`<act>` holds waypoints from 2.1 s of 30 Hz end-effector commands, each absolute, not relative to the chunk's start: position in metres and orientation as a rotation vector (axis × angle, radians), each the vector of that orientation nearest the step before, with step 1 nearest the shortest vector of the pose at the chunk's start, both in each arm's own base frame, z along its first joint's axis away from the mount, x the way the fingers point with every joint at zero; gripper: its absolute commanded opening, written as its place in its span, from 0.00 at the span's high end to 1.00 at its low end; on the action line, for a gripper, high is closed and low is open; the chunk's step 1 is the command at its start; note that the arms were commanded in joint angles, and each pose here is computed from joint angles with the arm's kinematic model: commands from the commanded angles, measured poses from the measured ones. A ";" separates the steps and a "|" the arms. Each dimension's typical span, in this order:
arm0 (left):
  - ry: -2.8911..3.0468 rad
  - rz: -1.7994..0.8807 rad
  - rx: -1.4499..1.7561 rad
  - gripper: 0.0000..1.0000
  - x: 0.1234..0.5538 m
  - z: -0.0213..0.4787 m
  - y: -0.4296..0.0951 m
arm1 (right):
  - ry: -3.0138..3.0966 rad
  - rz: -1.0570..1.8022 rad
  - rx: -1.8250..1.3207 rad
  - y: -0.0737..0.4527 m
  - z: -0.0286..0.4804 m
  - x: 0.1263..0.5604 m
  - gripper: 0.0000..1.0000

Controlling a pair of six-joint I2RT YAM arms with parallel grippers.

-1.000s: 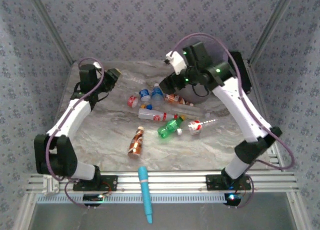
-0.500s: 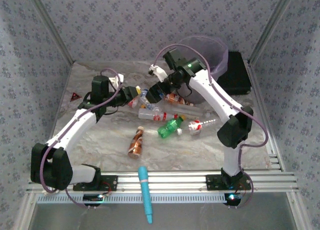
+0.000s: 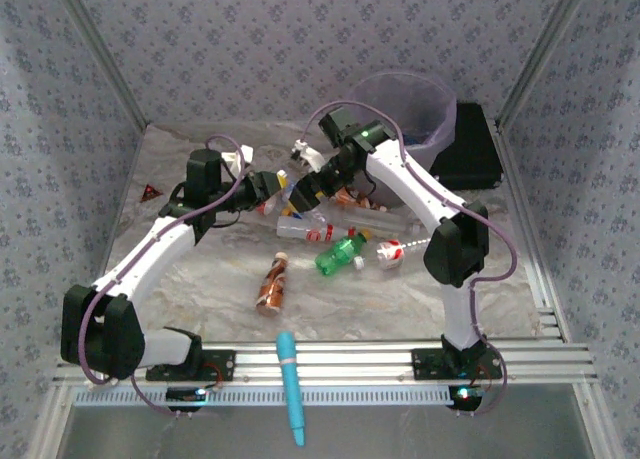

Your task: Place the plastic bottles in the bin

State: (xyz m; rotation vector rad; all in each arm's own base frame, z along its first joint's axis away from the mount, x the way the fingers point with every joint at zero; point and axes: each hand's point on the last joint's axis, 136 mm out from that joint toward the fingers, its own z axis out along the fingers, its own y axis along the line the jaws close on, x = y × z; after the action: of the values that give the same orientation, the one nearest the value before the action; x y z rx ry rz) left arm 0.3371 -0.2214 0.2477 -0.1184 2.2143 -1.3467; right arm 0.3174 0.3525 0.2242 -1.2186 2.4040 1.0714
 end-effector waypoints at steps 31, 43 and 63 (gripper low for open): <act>2.231 -1.029 -0.223 0.16 0.311 0.249 -0.175 | 2.130 0.823 -0.716 0.246 0.394 0.396 0.65; 2.543 -0.597 -0.090 0.20 0.260 0.173 -0.166 | 2.192 0.494 -0.332 0.119 0.388 0.486 0.71; 2.739 -0.362 0.108 0.17 0.214 0.103 -0.169 | 2.561 0.550 -0.523 0.150 0.231 0.498 0.70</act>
State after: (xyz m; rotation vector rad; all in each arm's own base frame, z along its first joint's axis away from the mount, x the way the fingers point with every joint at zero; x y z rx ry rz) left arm 0.2194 -0.1747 0.1101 0.0725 2.7161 -0.4193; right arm 0.5112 0.1449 0.2462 -0.4624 2.5075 0.5123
